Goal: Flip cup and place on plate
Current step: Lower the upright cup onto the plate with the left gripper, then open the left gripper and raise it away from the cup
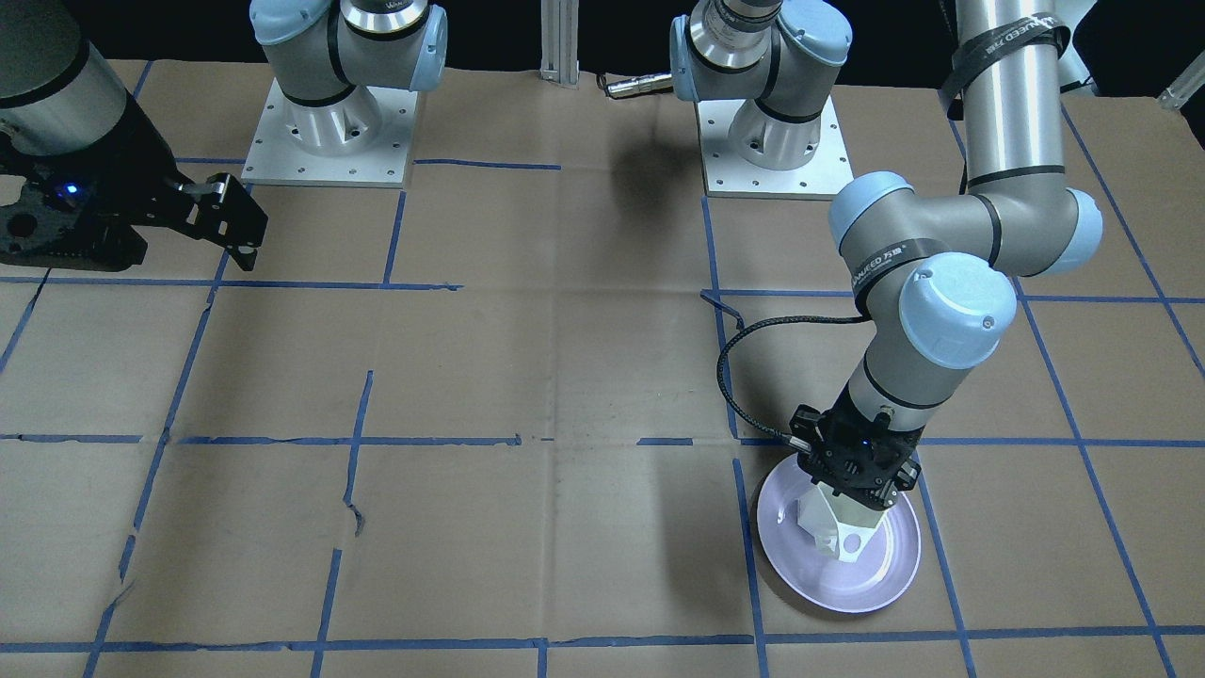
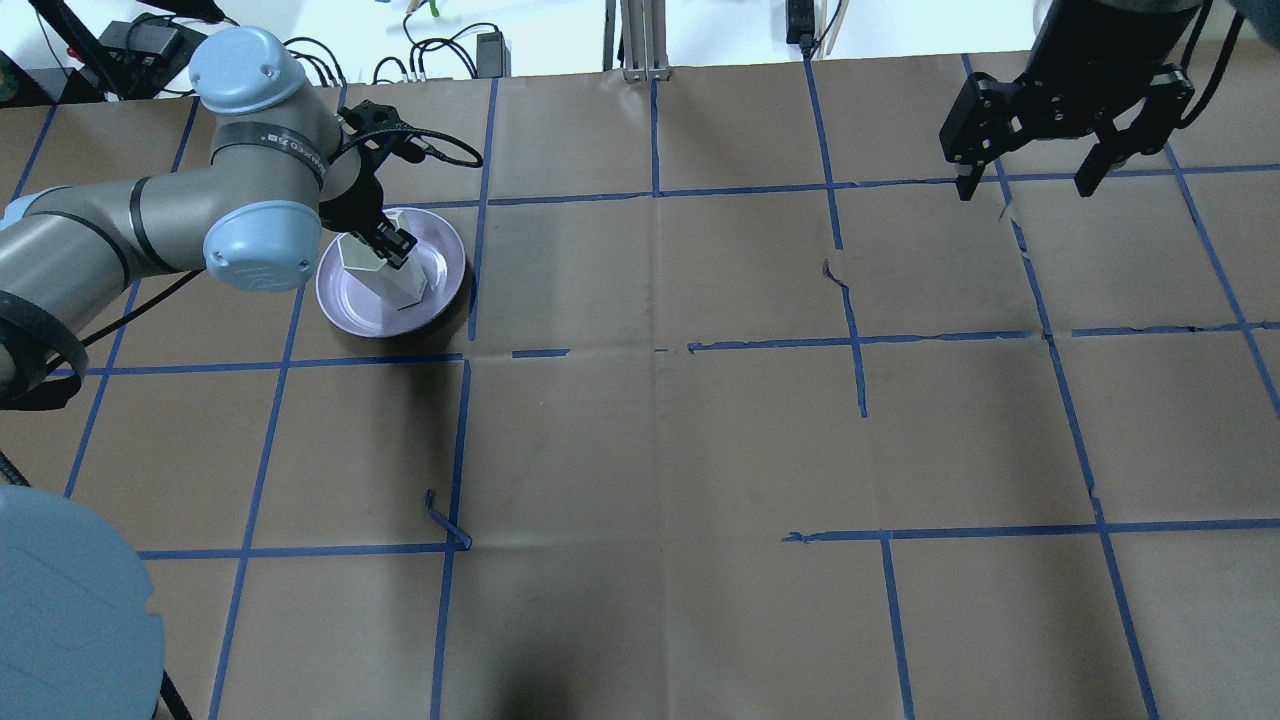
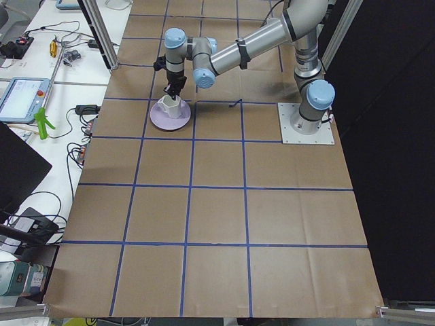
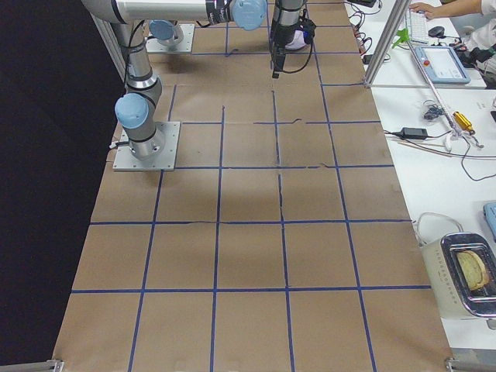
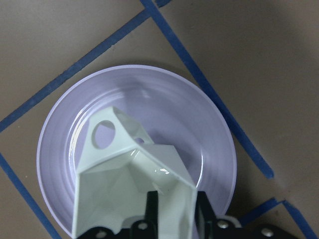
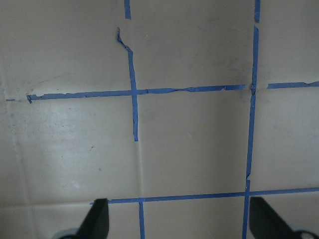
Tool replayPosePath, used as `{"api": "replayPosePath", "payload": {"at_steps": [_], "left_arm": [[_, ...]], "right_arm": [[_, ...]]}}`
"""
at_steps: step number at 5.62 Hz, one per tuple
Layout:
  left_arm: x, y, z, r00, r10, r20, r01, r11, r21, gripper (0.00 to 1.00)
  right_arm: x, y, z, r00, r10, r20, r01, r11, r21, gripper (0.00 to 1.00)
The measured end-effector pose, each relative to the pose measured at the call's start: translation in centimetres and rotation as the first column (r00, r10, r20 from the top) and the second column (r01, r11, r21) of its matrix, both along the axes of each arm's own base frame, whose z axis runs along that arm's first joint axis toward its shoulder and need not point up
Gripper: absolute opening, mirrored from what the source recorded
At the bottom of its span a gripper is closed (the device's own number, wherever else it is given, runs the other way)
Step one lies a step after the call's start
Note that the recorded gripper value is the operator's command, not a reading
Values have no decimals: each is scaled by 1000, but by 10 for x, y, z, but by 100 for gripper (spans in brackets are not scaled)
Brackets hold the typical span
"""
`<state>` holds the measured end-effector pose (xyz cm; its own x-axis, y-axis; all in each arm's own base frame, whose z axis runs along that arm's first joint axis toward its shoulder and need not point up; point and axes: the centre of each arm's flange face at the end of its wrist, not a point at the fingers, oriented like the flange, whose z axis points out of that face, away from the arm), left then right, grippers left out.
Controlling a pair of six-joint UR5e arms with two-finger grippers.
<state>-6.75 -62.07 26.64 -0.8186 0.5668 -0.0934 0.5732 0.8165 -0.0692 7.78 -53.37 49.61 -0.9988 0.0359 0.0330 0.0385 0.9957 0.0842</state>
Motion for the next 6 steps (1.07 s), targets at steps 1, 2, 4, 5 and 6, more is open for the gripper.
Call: {"api": "replayPosePath", "payload": {"at_steps": [1,2,4,5,6], "left_arm": [[0,1,4,1000,17,1,-17,1000,-2,99],[-4,3,18,997,79,-8,-79,997,-5,99],[-17,18,80,954,296,-38,-295,955,29,99],[-31,32,125,923,382,-39,-380,923,61,99],[-45,48,169,891,453,-32,-449,889,90,99]], "right_arm": [[0,0,0,1000,0,0,0,1000,0,100],[0,0,0,1000,0,0,0,1000,0,100],[0,0,0,1000,0,0,0,1000,0,100],[0,0,0,1000,0,0,0,1000,0,100],[0,0,0,1000,0,0,0,1000,0,100]]}}
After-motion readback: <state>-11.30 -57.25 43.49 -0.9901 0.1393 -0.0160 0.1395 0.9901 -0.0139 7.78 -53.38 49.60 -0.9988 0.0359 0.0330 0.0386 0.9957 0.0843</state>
